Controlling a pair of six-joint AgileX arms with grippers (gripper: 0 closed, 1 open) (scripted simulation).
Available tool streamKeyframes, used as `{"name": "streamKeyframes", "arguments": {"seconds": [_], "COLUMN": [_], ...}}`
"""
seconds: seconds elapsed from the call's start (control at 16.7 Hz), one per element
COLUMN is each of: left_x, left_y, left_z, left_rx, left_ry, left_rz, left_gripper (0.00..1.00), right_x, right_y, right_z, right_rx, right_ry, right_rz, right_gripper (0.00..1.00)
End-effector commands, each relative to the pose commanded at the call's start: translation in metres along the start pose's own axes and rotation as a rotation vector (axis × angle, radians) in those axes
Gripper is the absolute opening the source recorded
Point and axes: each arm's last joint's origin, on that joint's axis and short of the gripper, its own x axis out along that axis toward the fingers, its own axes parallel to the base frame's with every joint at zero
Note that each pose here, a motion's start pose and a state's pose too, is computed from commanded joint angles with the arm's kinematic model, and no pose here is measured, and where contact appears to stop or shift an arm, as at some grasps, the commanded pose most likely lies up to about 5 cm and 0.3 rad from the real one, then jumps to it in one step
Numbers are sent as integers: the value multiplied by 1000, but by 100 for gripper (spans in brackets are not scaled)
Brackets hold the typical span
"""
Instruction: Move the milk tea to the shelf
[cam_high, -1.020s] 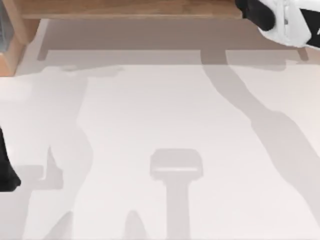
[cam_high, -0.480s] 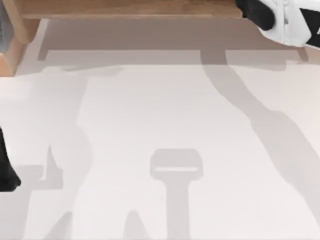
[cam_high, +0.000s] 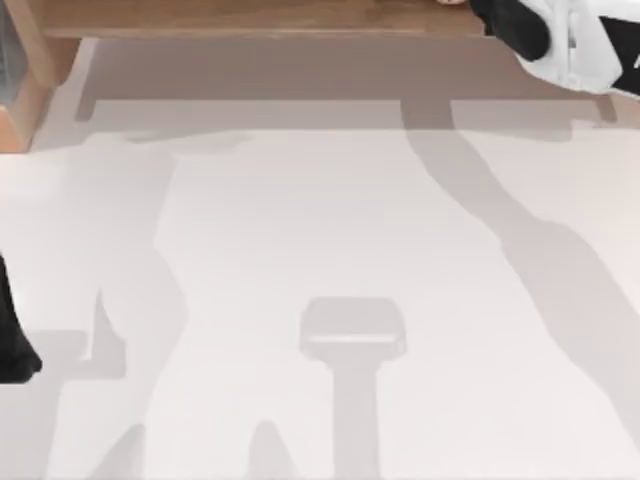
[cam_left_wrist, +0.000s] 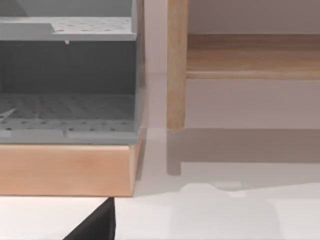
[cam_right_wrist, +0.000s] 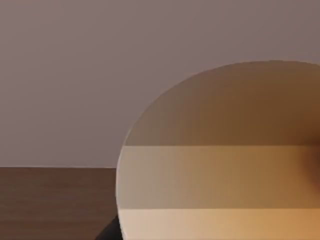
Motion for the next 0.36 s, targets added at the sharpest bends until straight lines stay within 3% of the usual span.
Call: {"name": "streamKeyframes", "arguments": {"seconds": [0.36], "left_x": [0], "left_y": [0], "left_z": [0], "left_rx": [0], "left_ry": [0], "left_rz": [0], "left_gripper": [100], "right_x": [0], "right_y": [0], "right_z": [0], "right_rx": [0], "right_ry": [0], "right_rz": [0], "right_gripper": [100]}}
